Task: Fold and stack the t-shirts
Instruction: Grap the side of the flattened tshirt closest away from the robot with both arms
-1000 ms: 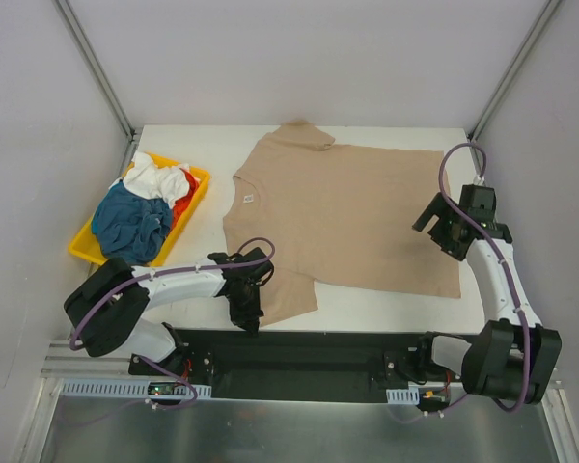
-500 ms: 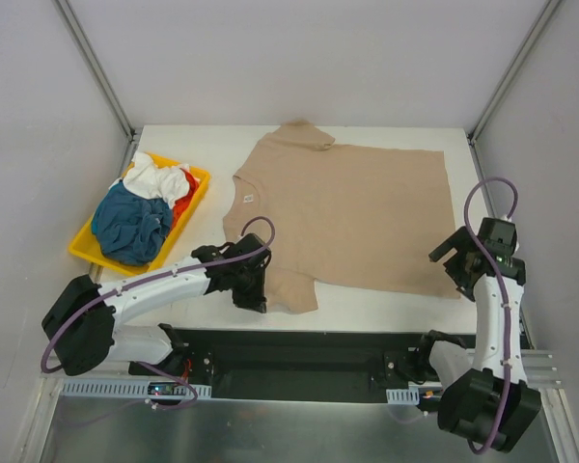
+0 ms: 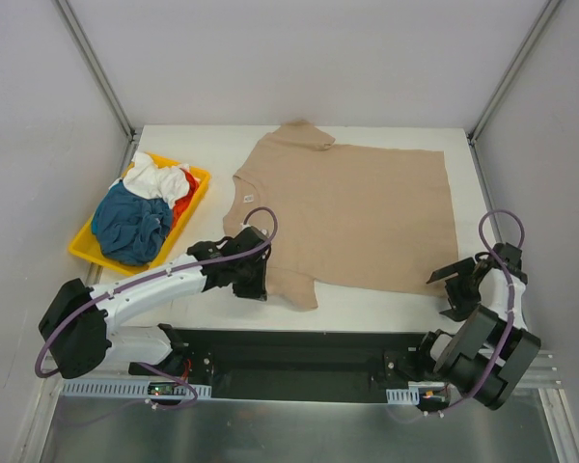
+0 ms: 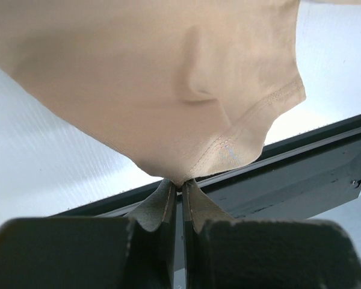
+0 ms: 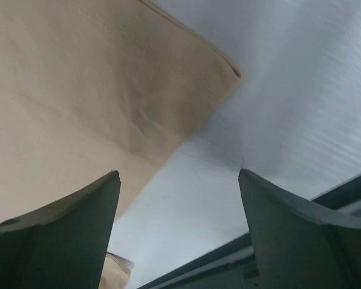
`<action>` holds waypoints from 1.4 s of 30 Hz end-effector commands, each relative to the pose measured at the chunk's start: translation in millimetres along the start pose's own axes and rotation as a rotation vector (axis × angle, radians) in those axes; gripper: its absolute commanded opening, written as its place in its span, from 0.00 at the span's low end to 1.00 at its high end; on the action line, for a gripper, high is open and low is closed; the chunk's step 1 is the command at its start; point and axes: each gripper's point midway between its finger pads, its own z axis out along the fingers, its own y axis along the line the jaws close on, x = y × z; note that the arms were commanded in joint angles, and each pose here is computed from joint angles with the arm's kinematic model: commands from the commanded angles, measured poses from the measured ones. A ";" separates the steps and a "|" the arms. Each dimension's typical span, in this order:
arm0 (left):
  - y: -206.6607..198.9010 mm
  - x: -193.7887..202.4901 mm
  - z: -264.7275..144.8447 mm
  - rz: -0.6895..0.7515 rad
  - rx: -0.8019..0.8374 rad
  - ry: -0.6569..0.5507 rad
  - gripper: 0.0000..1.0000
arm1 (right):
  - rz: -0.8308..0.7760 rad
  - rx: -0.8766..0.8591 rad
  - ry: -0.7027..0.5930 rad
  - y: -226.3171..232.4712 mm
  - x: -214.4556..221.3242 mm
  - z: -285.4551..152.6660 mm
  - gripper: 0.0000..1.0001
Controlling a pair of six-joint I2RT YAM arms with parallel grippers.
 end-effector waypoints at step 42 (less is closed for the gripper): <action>-8.0 54.0 -45.9 -0.125 0.248 0.095 0.00 | -0.082 -0.044 -0.124 8.0 -26.9 -0.6 0.01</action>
